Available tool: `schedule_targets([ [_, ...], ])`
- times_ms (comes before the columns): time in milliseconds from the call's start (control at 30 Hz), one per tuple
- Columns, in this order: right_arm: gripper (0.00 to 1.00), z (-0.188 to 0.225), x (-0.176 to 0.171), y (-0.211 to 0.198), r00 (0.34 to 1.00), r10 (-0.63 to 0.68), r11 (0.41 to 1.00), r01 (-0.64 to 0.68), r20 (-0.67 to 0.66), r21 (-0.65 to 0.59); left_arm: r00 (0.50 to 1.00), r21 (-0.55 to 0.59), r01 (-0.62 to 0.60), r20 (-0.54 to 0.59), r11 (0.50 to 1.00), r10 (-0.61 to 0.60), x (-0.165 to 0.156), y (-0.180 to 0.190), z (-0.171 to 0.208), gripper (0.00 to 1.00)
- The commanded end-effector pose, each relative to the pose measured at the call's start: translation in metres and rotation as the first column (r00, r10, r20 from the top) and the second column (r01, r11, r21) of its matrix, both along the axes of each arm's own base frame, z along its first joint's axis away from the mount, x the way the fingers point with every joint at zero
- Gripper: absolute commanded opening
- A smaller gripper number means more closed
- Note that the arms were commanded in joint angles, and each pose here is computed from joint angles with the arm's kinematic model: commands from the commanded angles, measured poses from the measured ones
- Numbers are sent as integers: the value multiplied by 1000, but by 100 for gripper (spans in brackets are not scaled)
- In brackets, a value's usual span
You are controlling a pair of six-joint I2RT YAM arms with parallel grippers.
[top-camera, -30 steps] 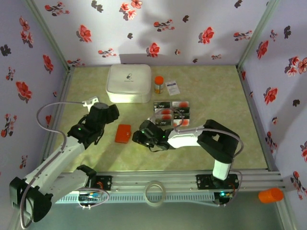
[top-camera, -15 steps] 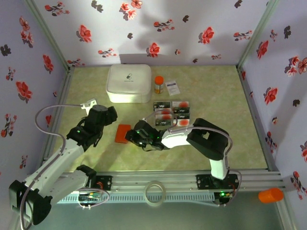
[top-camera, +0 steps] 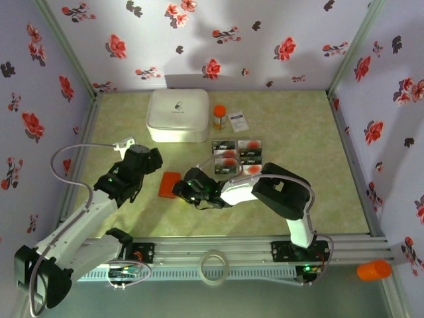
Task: Put the credit cards into the card holder
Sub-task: Pick up the card holder from the center of the table.
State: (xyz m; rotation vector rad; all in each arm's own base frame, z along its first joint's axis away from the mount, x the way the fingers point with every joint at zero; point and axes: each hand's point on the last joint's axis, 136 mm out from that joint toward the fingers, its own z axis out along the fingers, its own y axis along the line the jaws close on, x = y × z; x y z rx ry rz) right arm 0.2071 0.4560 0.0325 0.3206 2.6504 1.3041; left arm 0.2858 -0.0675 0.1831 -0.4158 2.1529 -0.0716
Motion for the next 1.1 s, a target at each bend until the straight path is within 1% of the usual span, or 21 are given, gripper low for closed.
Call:
schedule_targets([
  [0,30,5,1,13,1000,-2,999,3,-9,38,1000,26,-11,-8,1000,12,1,5,0,100],
  [133,23,4,1,17,1000,3,999,-3,-11,42,1000,25,-9,-14,1000,10,1,4,-2,100],
  [233,14,2,2,17,1000,1,999,0,-14,43,1000,25,-8,-18,1000,8,1,4,-3,100],
  [333,1,0,5,15,1000,-4,999,5,-19,53,1000,23,-7,-25,1000,8,1,3,-5,100],
  [433,0,1,6,11,1000,-3,997,4,-19,71,999,15,-5,-34,1000,6,1,1,-8,100],
  [533,0,10,7,5,1000,24,995,-23,-5,97,999,-9,23,-41,1000,-23,5,-7,-10,100],
  [600,0,22,9,-2,998,60,991,-62,23,122,998,-41,44,-38,998,-45,8,-14,-11,100],
  [733,0,47,13,-26,989,120,979,-131,81,155,998,-123,34,-39,992,-39,16,-24,-12,100],
  [833,0,67,12,-46,977,172,967,-192,128,167,994,-169,87,-55,982,-98,21,-39,-9,100],
  [900,0,80,13,-60,967,198,960,-224,159,167,987,-207,149,-36,967,-160,24,-52,-4,100],
  [967,0,97,15,-76,958,211,954,-245,196,171,970,-272,239,23,932,-242,27,-69,5,100],
  [1067,0,120,19,-97,948,213,949,-258,235,181,954,-361,299,90,884,-286,31,-84,19,100],
])
